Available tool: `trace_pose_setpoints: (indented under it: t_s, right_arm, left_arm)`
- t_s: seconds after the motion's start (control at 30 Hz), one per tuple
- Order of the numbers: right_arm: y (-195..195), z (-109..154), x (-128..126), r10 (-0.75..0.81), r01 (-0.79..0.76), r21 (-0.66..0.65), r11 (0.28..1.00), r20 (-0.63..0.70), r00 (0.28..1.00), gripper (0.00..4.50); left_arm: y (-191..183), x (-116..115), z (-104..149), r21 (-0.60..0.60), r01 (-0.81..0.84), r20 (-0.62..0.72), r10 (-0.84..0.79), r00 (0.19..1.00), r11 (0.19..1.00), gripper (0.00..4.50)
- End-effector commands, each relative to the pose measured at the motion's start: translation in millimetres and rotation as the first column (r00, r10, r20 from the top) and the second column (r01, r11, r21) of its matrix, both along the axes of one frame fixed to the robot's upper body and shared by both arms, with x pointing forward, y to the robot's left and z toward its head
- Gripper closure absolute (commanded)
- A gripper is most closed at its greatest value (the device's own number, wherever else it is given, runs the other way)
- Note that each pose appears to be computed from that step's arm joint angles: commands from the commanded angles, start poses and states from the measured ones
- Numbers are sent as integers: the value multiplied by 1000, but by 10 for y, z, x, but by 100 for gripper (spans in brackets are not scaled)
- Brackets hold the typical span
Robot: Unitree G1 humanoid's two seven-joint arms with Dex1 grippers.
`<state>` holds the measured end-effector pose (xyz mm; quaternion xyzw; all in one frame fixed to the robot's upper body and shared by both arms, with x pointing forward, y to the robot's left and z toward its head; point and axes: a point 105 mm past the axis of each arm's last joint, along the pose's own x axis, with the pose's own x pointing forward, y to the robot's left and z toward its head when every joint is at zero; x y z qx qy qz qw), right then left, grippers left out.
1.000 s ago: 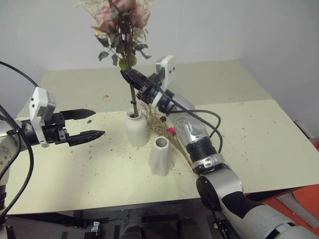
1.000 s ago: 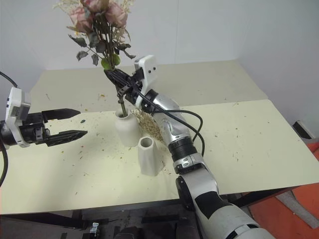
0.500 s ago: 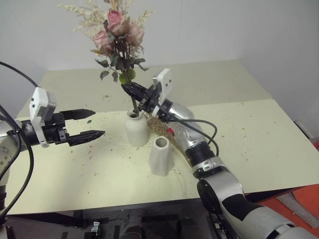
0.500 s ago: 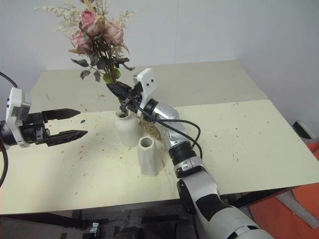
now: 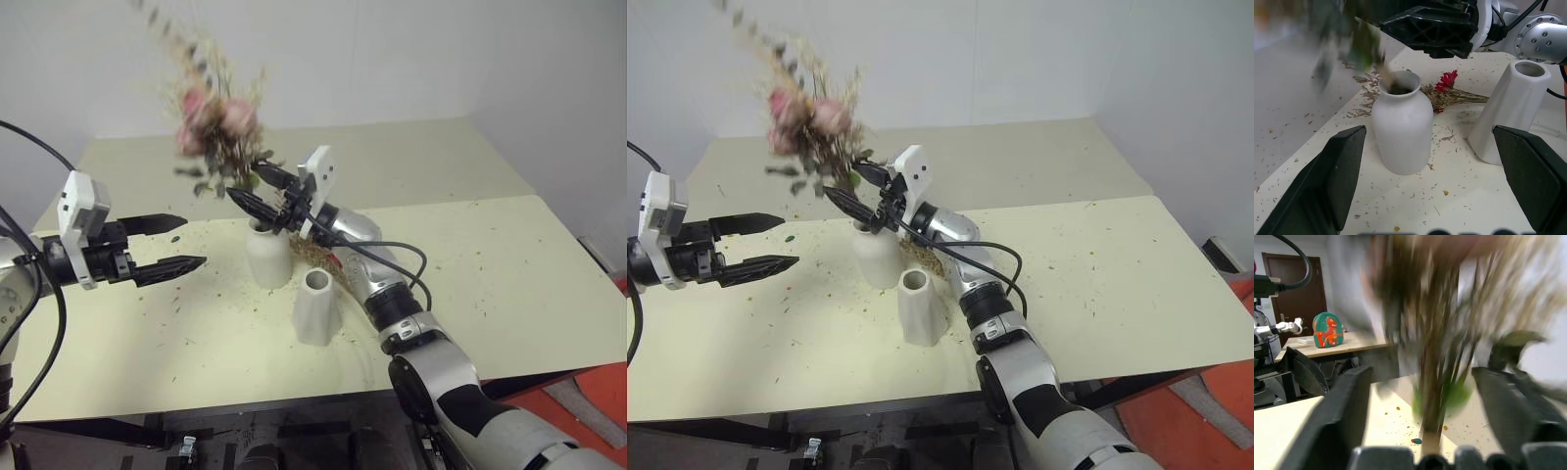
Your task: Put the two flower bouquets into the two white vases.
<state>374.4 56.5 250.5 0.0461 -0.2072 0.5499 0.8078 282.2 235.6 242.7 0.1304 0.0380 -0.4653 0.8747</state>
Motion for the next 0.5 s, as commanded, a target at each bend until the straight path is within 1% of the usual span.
trace_pose_setpoints:
  t_s: [0.03,0.23,0.33,0.5]
  right_arm:
    - [-122,96,-82,50,-51,12,999,47,998,5]
    - [-485,34,-98,52,-48,-70,996,53,997,5]
    - [-738,4,-109,19,-14,-121,993,40,999,5]
    - [-1180,70,-158,-73,72,-167,983,5,997,5]
  left_arm:
    - [-17,2,98,10,17,38,-17,999,1000,0]
    - [-63,42,86,9,43,31,-43,999,999,0]
    - [-105,61,79,7,71,23,-71,997,997,0]
    - [-195,108,47,1,120,10,-120,993,993,0]
